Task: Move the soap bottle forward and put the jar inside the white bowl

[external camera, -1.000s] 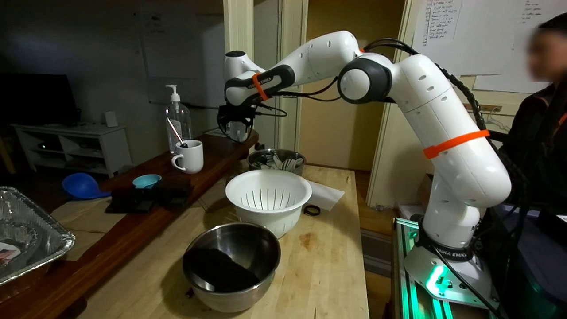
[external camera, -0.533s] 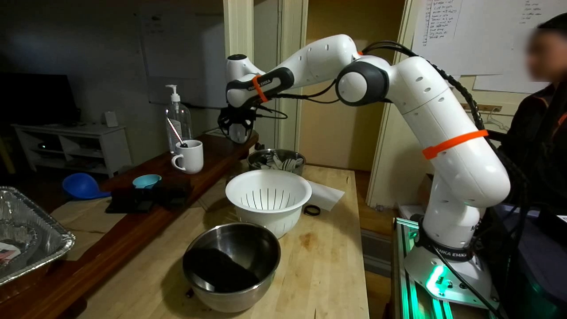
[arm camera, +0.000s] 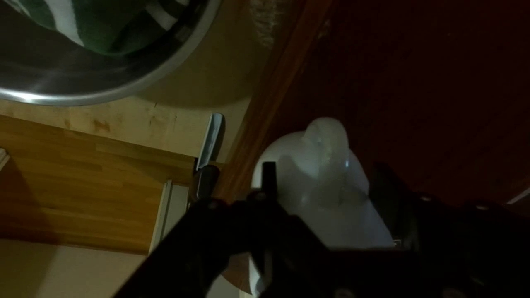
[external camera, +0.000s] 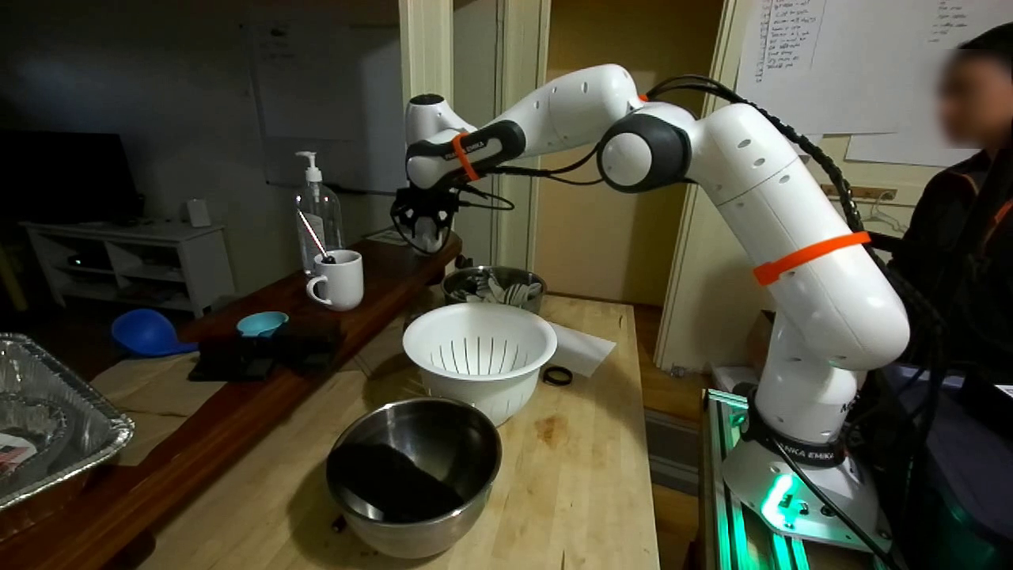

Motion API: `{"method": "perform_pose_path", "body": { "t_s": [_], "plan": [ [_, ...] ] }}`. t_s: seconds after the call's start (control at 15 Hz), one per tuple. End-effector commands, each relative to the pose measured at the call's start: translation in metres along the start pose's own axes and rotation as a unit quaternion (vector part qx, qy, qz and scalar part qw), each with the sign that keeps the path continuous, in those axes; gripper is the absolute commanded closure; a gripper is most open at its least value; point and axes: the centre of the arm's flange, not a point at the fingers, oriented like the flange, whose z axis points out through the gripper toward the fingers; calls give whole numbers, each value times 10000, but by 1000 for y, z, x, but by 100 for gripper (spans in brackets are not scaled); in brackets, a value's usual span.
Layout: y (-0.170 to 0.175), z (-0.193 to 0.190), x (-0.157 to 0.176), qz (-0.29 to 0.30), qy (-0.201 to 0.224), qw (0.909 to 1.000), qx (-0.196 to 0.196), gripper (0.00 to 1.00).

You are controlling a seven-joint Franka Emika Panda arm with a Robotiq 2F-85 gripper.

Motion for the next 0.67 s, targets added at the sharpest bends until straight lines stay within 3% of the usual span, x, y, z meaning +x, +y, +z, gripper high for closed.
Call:
{"method": "perform_pose_path", "body": {
  "t_s": [0.0,0.2,0.6],
  "plan": [
    [-8,4,7,-8,-97,10000,22,73],
    [-9,5,8,-23,-94,9999,27,99],
    [-2,-5,9,-107,111,9999,-25,96]
  ]
}}
